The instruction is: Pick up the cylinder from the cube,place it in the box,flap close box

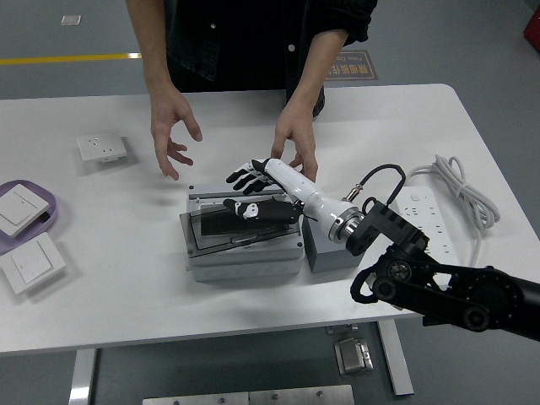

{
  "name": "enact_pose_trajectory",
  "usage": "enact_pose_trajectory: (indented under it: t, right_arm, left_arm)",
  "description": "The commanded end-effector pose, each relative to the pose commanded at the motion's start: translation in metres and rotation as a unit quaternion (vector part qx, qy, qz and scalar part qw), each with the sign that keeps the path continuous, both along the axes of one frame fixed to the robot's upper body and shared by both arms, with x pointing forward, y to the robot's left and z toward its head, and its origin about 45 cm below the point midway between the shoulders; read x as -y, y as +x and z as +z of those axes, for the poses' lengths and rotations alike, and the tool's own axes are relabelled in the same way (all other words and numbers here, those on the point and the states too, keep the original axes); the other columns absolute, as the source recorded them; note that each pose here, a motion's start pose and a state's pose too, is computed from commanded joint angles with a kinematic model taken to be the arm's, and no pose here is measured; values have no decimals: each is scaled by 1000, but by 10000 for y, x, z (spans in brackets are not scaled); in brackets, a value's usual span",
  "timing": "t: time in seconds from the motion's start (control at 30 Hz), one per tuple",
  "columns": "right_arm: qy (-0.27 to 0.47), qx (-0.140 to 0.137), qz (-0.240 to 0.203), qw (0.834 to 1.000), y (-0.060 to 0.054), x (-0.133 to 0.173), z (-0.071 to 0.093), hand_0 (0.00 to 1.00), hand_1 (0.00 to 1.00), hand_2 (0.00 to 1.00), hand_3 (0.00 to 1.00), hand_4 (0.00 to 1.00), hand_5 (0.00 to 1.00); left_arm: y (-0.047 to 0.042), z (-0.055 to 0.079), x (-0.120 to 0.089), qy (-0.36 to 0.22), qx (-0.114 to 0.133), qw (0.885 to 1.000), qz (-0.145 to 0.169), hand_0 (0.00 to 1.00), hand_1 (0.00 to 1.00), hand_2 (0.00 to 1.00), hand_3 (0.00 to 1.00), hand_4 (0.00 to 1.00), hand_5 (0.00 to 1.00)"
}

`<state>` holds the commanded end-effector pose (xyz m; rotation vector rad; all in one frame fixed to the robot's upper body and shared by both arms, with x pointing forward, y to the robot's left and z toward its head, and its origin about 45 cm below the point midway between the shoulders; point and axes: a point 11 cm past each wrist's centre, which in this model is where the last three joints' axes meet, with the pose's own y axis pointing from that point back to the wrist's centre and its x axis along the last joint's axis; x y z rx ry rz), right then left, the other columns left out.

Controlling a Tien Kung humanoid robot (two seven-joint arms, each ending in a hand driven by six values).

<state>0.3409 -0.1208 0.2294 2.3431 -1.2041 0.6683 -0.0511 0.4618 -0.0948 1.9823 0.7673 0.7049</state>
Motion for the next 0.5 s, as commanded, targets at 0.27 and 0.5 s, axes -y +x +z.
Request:
enact_pose_trajectory:
  t: [0.27,0.5]
  right_arm:
    - [17,26,-48,998,144,264,161,684,616,634,663,724,409]
    - [31,51,-107,992,184,627,231,684,617,635,661,723,411]
  left_arm:
    - [-29,-8,18,-1,0,1000,0,635,621,541,626,706,339]
    - [-57,-18,44,-4,-1,1000,1,635,621,541,626,706,338]
